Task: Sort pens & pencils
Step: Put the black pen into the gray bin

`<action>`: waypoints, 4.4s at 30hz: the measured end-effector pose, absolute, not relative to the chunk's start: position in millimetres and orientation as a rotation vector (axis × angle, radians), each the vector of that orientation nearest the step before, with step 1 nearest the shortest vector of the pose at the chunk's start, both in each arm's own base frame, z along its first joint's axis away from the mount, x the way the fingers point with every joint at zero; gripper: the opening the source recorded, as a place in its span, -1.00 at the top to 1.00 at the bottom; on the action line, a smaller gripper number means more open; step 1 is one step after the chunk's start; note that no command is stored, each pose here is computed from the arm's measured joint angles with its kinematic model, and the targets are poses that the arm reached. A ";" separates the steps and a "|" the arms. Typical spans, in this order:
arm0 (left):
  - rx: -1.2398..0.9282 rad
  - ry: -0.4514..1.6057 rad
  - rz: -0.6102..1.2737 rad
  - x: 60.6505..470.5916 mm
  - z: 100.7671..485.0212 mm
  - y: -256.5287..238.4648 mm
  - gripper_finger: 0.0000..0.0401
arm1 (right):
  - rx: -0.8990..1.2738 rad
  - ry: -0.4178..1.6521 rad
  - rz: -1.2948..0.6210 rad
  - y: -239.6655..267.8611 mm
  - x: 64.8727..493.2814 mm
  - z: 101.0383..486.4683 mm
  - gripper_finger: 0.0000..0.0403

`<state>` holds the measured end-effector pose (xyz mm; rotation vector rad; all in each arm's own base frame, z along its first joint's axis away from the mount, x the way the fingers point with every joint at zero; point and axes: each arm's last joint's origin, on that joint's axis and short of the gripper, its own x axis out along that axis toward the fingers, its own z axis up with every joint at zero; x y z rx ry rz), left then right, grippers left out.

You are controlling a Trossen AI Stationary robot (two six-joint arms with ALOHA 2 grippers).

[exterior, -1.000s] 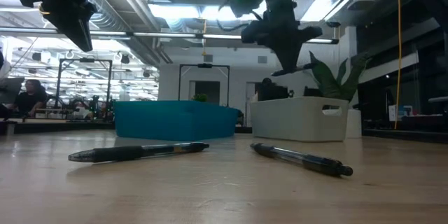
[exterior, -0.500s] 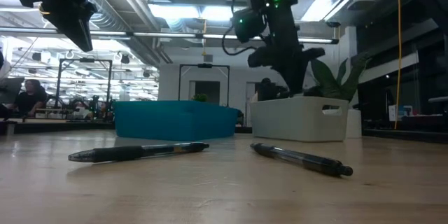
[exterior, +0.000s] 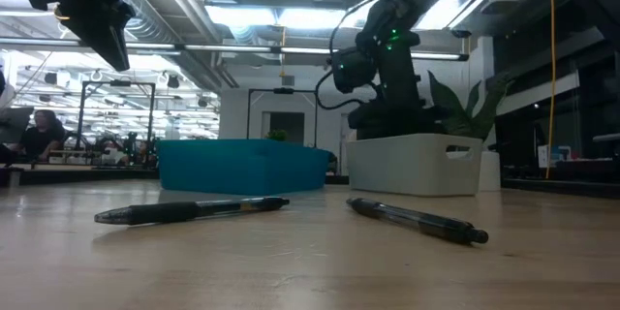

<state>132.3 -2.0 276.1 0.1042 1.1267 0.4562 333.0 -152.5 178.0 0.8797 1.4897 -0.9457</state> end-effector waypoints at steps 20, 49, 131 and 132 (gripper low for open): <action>0.095 1.099 0.456 134.9 277.0 -2.3 0.66 | 0.871 1.458 -0.940 -156.7 335.4 181.1 0.31; 0.142 1.182 0.454 127.5 274.5 -1.3 0.66 | 0.968 1.310 -0.890 54.7 384.9 279.2 0.26; 0.172 1.149 0.421 131.7 275.8 -1.9 0.66 | 1.272 1.375 -0.829 134.3 397.8 136.1 0.87; 0.172 1.149 0.421 131.7 275.9 -1.9 0.66 | 1.269 1.376 -0.834 134.1 397.9 136.8 0.87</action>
